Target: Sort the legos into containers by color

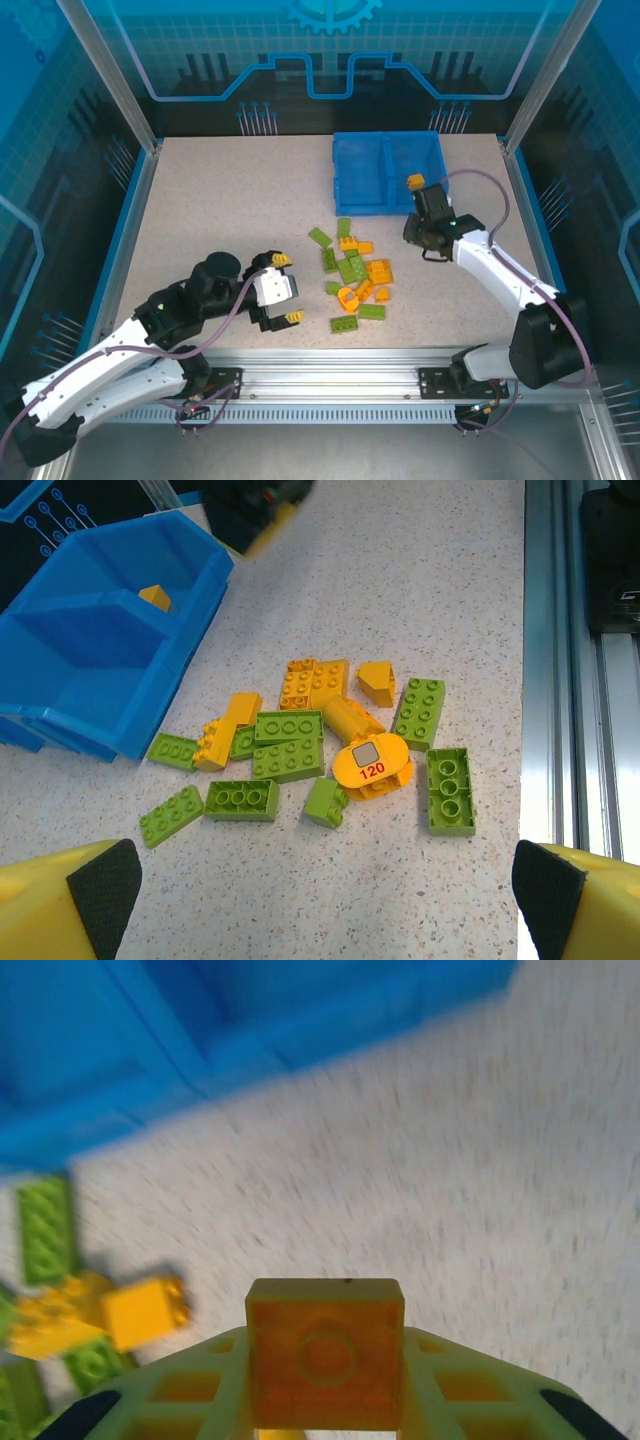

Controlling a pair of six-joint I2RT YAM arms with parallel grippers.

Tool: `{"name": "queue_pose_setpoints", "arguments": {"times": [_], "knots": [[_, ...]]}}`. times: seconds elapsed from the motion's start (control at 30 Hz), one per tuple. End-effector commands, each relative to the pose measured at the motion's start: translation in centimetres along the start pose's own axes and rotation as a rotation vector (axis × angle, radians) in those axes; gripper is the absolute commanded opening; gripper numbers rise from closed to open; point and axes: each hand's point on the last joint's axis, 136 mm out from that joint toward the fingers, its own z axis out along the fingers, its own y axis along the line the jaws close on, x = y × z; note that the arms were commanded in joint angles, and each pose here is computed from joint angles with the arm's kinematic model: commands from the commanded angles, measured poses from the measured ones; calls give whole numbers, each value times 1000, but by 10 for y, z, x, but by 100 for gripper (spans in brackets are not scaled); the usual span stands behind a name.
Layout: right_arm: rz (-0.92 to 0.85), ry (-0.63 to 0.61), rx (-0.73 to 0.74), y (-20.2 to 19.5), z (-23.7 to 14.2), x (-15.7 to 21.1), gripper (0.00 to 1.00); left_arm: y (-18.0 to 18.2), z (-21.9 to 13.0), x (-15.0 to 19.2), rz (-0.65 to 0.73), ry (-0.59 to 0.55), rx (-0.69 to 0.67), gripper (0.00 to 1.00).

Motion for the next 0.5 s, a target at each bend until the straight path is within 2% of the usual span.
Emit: {"name": "queue_pose_setpoints", "arguments": {"times": [0.0,0.13,0.23,0.47], "knots": [[-71,-123,11,10,-13,-60,29,-3,0,1,10,-7,11,99],[-93,-125,28,21,15,-111,29,-1,-1,3,13,7,3,99],[-67,-67,34,25,54,-135,30,0,-3,4,14,14,-2,99],[-2,84,79,26,136,-143,32,4,-6,3,19,4,-35,99]]}}
